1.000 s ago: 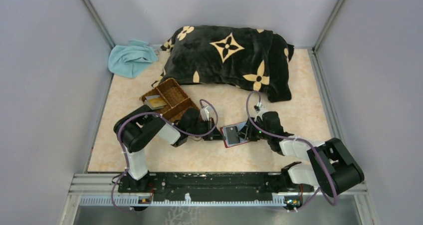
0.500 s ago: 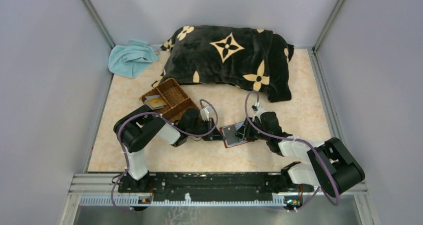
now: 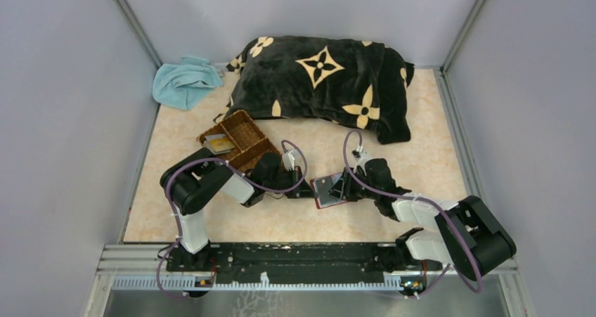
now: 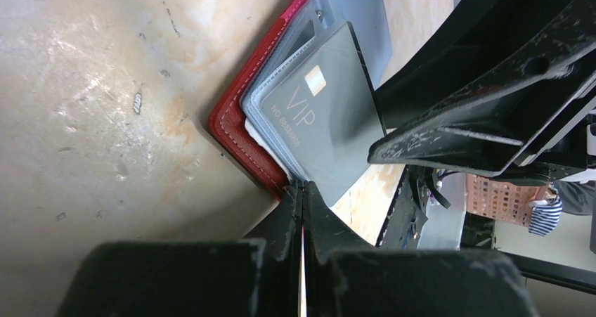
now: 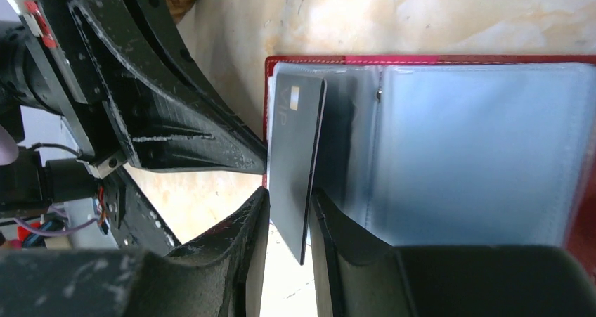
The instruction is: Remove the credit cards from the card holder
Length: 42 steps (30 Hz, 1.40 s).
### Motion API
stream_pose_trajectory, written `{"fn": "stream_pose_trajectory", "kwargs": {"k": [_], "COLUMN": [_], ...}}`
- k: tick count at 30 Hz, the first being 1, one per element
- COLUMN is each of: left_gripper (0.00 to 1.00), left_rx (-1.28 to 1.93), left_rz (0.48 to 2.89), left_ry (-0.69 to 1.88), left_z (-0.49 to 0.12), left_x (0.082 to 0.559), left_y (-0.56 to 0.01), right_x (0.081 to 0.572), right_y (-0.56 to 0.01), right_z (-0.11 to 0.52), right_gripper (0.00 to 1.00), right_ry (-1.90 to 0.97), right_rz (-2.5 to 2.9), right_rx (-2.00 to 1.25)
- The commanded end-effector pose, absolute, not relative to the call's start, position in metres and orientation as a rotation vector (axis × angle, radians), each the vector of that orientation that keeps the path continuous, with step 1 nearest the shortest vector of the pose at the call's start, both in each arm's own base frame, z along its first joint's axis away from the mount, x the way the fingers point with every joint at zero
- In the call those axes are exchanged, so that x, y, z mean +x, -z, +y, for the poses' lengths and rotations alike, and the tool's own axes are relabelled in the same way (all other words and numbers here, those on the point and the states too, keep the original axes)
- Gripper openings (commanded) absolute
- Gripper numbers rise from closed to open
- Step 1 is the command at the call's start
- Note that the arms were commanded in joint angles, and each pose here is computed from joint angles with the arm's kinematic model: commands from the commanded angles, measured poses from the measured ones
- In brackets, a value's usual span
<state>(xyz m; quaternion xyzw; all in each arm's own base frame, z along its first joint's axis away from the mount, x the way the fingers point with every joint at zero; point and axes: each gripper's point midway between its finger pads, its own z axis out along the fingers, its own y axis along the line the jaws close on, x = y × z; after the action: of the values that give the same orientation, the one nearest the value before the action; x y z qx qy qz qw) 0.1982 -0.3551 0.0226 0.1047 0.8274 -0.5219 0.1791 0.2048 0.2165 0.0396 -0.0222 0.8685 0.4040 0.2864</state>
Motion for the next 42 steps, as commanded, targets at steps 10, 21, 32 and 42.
{"fn": "stream_pose_trajectory", "kwargs": {"k": [10, 21, 32, 42], "left_gripper": [0.0, 0.0, 0.0, 0.0], "left_rx": [0.277, 0.271, 0.266, 0.267], "left_rz": [2.357, 2.366, 2.367, 2.364], "left_ry": [1.472, 1.465, 1.467, 1.477], "left_z": [-0.351, -0.348, -0.347, -0.349], "left_x": [0.196, 0.193, 0.192, 0.193], "left_y": [-0.02, -0.016, -0.015, -0.015], "right_x": [0.212, 0.215, 0.217, 0.222], "right_y": [-0.068, -0.073, -0.073, -0.075], "right_z": [0.249, 0.239, 0.231, 0.214], "right_gripper": [0.28, 0.28, 0.28, 0.28], "right_ry": [-1.181, -1.095, -1.077, -1.062], "right_rz": [2.229, 2.23, 2.231, 2.221], "right_rx": [-0.159, -0.153, -0.128, -0.084]}}
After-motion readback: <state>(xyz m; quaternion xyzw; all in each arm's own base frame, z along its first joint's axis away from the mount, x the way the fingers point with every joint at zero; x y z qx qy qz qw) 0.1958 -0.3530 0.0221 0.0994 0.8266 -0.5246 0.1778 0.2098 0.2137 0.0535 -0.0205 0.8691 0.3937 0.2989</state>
